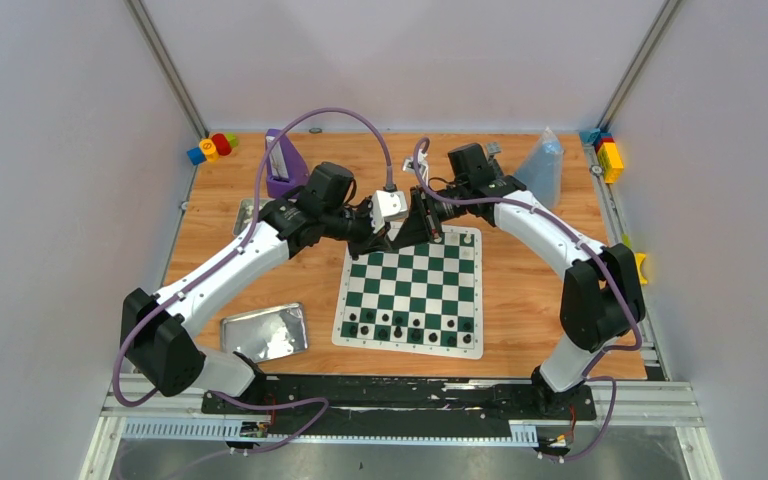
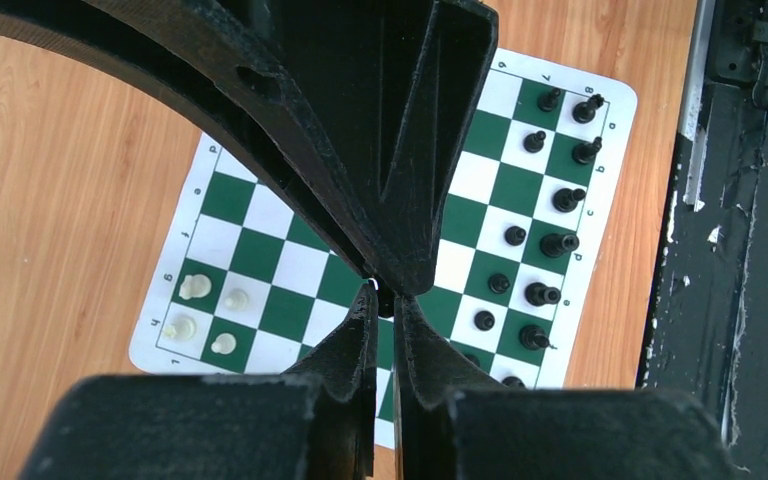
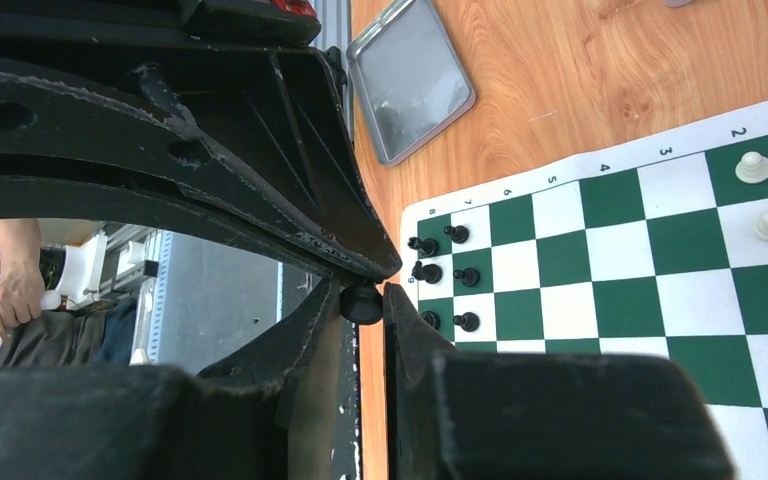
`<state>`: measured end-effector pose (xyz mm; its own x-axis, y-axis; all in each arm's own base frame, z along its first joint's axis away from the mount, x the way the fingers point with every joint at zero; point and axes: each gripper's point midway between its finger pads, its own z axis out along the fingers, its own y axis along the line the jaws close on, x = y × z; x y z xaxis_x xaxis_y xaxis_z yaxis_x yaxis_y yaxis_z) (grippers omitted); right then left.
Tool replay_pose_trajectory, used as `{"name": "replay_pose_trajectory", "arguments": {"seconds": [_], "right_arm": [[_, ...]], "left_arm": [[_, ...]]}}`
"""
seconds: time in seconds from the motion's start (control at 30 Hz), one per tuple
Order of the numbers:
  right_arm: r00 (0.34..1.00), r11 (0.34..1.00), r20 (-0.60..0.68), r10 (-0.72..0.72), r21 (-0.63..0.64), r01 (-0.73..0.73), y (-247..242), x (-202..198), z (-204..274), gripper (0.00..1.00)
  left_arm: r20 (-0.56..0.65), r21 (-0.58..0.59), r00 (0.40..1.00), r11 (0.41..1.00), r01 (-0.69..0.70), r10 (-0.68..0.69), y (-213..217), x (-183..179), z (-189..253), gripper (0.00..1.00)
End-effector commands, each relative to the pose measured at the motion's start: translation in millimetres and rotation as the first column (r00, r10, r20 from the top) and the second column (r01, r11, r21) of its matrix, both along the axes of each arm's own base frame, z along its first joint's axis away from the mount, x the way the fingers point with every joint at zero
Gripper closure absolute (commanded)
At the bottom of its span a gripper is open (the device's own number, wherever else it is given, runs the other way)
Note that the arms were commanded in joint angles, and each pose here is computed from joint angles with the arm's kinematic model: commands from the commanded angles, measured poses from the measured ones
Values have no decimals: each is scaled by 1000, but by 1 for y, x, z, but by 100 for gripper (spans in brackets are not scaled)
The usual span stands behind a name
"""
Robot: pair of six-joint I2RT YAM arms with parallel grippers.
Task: Set up the chess pieces on the board
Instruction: Place the chess piece on the chessboard.
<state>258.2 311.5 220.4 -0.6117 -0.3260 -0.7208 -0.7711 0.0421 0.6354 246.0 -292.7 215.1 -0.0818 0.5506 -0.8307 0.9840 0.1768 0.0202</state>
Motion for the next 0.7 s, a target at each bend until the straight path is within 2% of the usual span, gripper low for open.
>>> {"name": "replay_pose_trajectory", "arguments": {"seconds": [0.0, 0.13, 0.2, 0.3, 0.43, 0.53, 0.67], "right_arm": [[997, 999, 73, 19, 44, -22, 1, 0, 18, 97], [996, 999, 86, 3, 53, -7, -7, 0, 24, 100], [997, 998, 83, -8, 62, 3, -13, 0, 27, 100], [996, 996, 89, -19, 90, 11, -24, -3, 38, 100], [997, 989, 77, -33, 145, 22, -37, -4, 55, 100], [998, 983, 44, -46, 179, 38, -45, -3, 71, 100], [997, 976, 19, -68, 209, 63, -52, 0, 88, 100]], "left_arm": [[45, -34, 999, 999, -10, 11, -1, 1, 13, 88], [56, -45, 998, 999, -29, 31, 1, 2, 19, 49], [55, -62, 998, 997, -37, 41, 2, 4, 24, 37], [16, -130, 998, 990, -53, 55, 5, 10, 38, 25], [-44, -212, 999, 976, -40, 31, 7, 15, 57, 18], [-98, -278, 995, 960, -15, -13, 3, 13, 71, 17], [-101, -349, 992, 937, 32, -72, -7, 13, 95, 17]]}}
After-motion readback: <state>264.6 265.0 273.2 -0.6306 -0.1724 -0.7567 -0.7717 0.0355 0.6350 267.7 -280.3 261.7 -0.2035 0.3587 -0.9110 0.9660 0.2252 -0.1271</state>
